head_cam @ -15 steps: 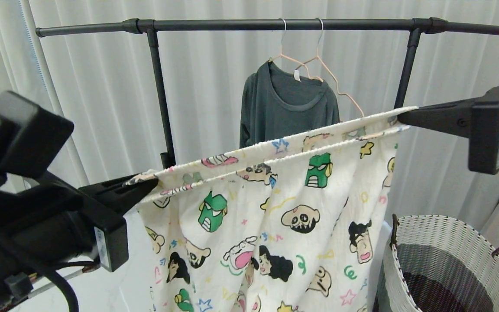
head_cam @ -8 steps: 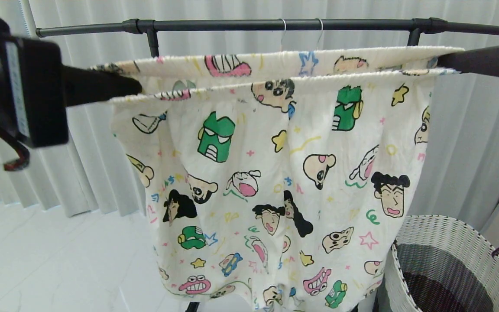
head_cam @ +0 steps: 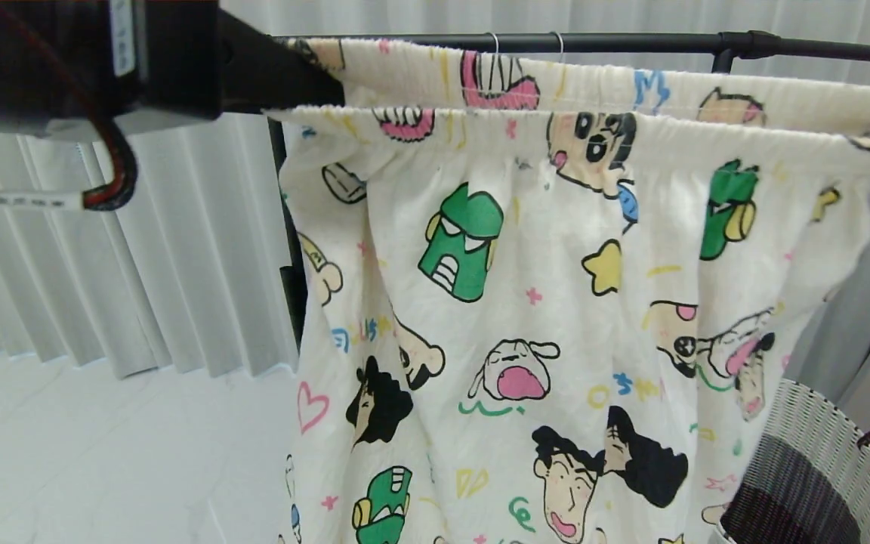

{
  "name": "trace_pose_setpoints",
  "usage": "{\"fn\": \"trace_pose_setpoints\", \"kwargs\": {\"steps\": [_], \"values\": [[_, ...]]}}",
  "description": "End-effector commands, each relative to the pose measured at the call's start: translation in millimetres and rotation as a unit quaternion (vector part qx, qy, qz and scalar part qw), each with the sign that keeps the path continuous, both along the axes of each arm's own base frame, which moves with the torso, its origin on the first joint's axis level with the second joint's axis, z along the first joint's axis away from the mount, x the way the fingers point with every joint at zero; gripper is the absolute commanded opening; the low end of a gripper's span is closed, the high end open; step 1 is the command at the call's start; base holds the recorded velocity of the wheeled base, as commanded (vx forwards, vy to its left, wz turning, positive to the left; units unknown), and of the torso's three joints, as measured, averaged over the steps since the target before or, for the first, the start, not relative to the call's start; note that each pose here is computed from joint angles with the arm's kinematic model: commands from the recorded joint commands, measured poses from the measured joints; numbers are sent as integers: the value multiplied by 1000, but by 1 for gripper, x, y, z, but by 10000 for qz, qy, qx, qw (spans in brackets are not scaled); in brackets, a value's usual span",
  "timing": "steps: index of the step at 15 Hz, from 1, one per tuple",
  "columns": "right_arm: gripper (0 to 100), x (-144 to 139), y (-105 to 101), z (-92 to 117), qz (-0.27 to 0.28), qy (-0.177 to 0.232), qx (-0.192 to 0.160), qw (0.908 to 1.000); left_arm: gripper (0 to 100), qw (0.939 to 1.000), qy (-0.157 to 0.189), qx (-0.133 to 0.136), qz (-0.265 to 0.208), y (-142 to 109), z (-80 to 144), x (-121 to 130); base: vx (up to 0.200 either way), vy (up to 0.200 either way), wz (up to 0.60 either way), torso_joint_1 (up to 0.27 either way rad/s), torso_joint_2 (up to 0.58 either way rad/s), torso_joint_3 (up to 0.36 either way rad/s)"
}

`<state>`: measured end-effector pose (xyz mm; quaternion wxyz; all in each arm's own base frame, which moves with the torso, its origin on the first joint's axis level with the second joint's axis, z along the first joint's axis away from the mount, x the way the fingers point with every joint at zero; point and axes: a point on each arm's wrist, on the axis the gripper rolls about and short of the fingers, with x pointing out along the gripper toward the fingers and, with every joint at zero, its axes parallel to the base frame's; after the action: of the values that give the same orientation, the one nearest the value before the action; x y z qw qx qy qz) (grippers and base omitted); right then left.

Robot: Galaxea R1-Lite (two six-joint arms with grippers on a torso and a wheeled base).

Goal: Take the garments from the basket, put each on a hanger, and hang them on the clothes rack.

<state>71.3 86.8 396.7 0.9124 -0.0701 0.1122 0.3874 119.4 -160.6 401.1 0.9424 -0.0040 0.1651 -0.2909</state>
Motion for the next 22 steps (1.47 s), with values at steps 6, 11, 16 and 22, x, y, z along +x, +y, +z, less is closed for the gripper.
{"fn": "trace_pose_setpoints", "kwargs": {"steps": [6,11,16,22], "values": [[0,-36,-26,11,1803,355,198,9828,0,9998,-55,-146,-131,-19,-2,6,0,0,0,0,0,0],[0,-15,-11,1,404,215,-187,9988,0,9974,548,460,-39,-1,-15,-6,0,0,0,0,0,0],[0,33,46,-2,173,-496,669,9964,0,9920,1078,595,-266,19,-19,-31,0,0,0,0,0,0],[0,72,106,-5,597,-877,1059,9887,0,9747,1390,216,-1740,47,-9,-76,0,0,0,0,0,0]]}}
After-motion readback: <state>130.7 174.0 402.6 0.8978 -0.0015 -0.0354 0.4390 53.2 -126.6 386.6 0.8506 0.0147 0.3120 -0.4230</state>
